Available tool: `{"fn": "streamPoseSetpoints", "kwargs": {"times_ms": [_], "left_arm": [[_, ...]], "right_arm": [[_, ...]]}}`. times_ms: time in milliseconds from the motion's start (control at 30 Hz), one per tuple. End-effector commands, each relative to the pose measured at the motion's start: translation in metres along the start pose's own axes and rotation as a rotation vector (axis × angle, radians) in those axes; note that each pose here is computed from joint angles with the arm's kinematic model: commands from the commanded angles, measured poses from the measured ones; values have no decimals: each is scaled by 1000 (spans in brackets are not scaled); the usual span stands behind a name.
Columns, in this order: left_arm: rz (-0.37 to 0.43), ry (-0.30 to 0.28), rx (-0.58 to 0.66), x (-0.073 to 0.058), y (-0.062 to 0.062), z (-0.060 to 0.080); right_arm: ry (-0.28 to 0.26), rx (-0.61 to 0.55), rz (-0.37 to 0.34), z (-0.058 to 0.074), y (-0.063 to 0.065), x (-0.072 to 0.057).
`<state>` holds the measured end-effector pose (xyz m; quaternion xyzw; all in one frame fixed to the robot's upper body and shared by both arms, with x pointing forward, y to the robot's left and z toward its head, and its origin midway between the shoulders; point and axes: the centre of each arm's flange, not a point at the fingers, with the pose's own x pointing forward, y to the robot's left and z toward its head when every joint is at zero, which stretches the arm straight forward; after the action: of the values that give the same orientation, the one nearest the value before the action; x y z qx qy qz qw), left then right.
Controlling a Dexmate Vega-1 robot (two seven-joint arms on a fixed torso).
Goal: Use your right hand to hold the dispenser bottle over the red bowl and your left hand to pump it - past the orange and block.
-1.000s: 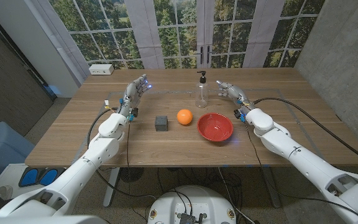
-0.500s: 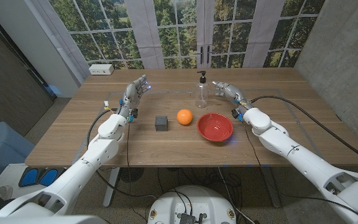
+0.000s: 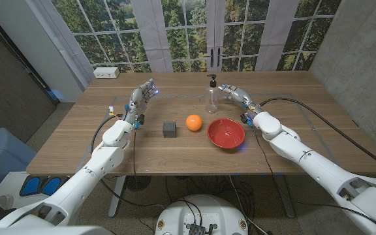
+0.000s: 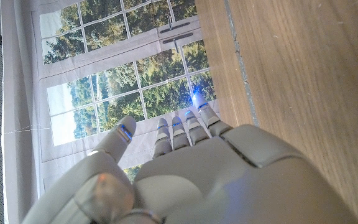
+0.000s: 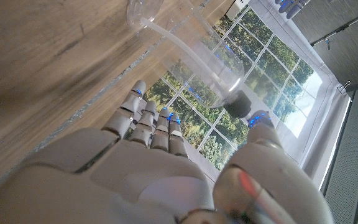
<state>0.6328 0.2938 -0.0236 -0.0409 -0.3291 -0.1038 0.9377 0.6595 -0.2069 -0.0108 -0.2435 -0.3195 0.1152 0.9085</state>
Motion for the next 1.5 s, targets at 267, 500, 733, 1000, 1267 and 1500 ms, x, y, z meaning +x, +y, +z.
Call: {"fn": "streamPoseSetpoints", "kwargs": {"times_ms": [267, 500, 733, 1000, 1267, 1500], "left_arm": [[-2, 8, 2, 6, 1, 0], [-2, 10, 2, 7, 0, 1], [-2, 12, -1, 8, -2, 0], [8, 12, 1, 5, -1, 0], [9, 14, -8, 5, 1, -1], [6, 23, -9, 7, 3, -3]], "right_arm": [[-46, -95, 66, 8, 10, 19], [-75, -118, 69, 13, 13, 21], [-73, -138, 109, 14, 16, 29], [-84, -183, 137, 19, 21, 36], [-84, -201, 123, 19, 25, 42], [-55, -194, 119, 18, 25, 51]]}}
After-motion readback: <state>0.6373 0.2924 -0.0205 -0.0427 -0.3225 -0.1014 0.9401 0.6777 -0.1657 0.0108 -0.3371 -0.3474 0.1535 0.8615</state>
